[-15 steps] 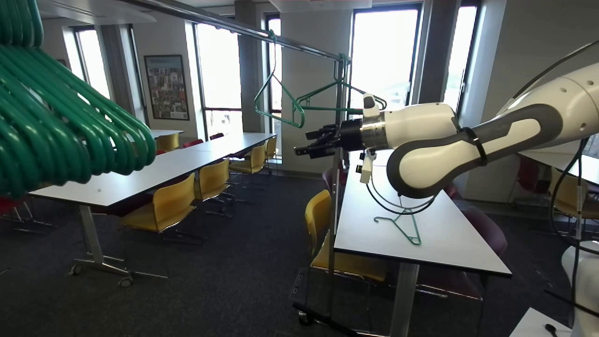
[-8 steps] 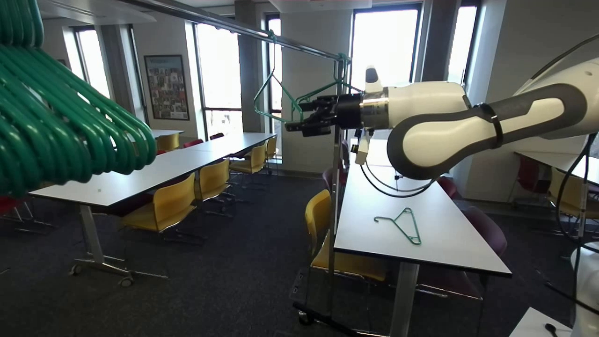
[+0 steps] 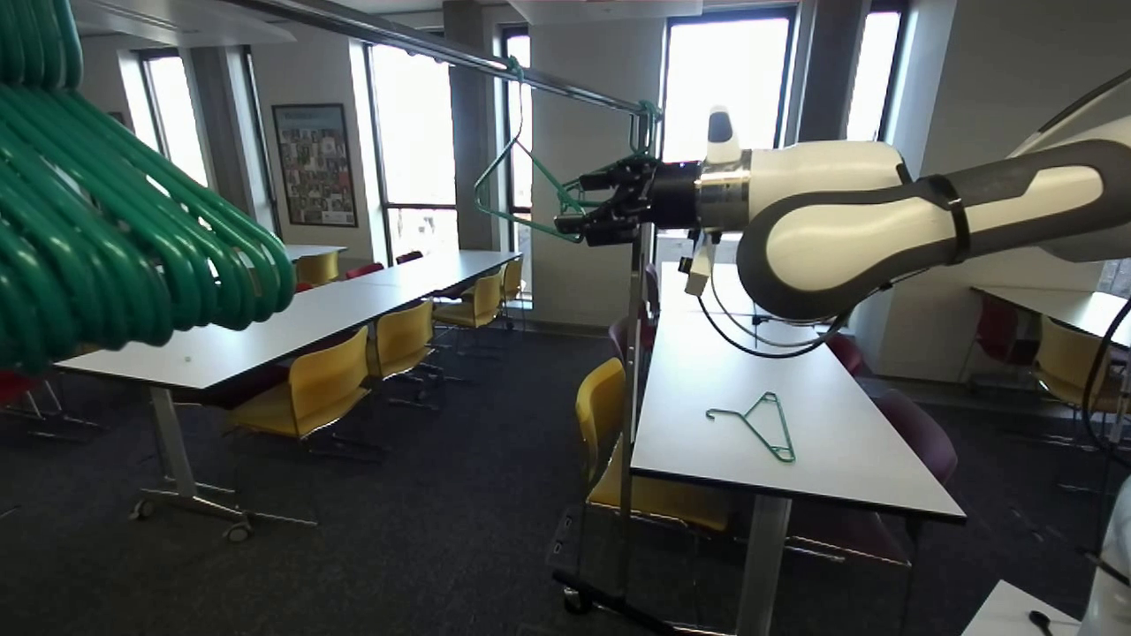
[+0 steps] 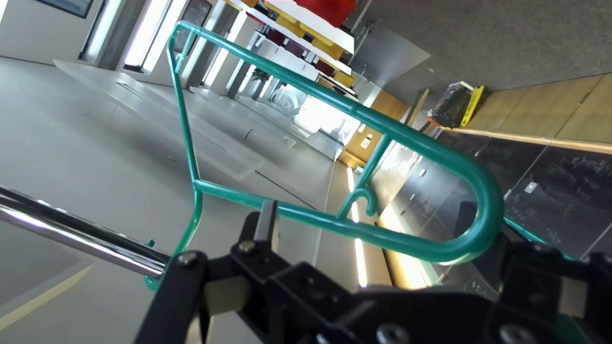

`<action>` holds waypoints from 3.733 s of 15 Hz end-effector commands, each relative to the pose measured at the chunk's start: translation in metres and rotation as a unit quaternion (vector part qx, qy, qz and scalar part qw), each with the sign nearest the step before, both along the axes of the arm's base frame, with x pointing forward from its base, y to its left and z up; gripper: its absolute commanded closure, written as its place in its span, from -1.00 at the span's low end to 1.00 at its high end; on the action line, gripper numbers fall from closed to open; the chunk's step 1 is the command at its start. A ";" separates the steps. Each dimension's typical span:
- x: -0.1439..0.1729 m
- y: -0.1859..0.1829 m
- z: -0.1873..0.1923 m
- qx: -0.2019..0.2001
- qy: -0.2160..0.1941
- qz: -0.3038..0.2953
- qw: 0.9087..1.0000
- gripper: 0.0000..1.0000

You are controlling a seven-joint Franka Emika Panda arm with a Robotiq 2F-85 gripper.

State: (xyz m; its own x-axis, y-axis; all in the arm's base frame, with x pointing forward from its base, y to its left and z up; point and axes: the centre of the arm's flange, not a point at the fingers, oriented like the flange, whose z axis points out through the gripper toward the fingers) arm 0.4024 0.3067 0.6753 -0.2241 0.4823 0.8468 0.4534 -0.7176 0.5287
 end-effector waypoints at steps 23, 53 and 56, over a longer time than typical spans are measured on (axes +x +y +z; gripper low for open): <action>-0.029 -0.075 0.001 0.198 0.013 -0.115 0.973 0.13; -0.001 -0.145 -0.037 0.167 0.089 -0.018 0.982 0.72; -0.001 -0.152 -0.034 0.175 0.090 -0.010 0.980 1.00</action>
